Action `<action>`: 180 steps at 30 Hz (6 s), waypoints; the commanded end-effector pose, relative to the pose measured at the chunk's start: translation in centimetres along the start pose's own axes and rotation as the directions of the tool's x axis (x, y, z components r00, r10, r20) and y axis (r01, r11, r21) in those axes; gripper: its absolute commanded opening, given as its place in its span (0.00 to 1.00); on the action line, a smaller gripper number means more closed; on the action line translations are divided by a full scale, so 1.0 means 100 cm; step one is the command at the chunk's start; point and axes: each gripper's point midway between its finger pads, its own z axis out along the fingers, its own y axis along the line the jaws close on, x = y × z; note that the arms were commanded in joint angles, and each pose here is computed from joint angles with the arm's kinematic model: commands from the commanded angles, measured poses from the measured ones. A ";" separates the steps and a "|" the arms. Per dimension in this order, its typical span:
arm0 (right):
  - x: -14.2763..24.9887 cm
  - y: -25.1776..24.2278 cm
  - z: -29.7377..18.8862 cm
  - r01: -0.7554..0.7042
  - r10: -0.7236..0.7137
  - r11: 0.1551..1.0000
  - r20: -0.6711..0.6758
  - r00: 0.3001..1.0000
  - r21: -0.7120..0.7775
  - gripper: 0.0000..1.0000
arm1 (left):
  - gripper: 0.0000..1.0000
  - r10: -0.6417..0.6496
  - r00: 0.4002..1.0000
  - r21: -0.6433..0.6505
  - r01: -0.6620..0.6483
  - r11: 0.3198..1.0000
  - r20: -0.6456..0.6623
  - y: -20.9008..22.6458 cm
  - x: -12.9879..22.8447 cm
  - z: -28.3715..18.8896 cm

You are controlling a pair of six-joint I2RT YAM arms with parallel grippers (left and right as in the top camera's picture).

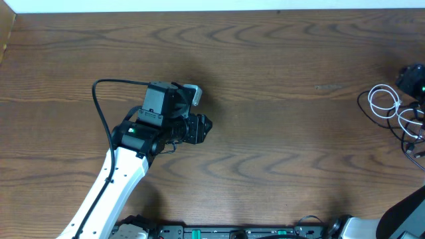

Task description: Untangle cables

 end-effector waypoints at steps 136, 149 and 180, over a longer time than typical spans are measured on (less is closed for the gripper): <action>0.197 0.113 -0.140 0.563 -0.334 0.799 0.622 0.708 -0.213 0.99 | 0.97 -0.050 0.897 -0.359 0.226 0.905 0.438 0.071 0.079 -0.129; 0.207 0.109 -0.133 0.566 -0.359 0.796 0.583 0.729 -0.217 0.99 | 0.97 -0.050 0.897 -0.359 0.226 0.906 0.438 0.071 0.079 -0.129; 0.207 0.109 -0.133 0.566 -0.359 0.796 0.583 0.729 -0.217 0.99 | 0.97 -0.040 0.888 -0.362 0.228 0.904 0.457 0.074 0.082 -0.130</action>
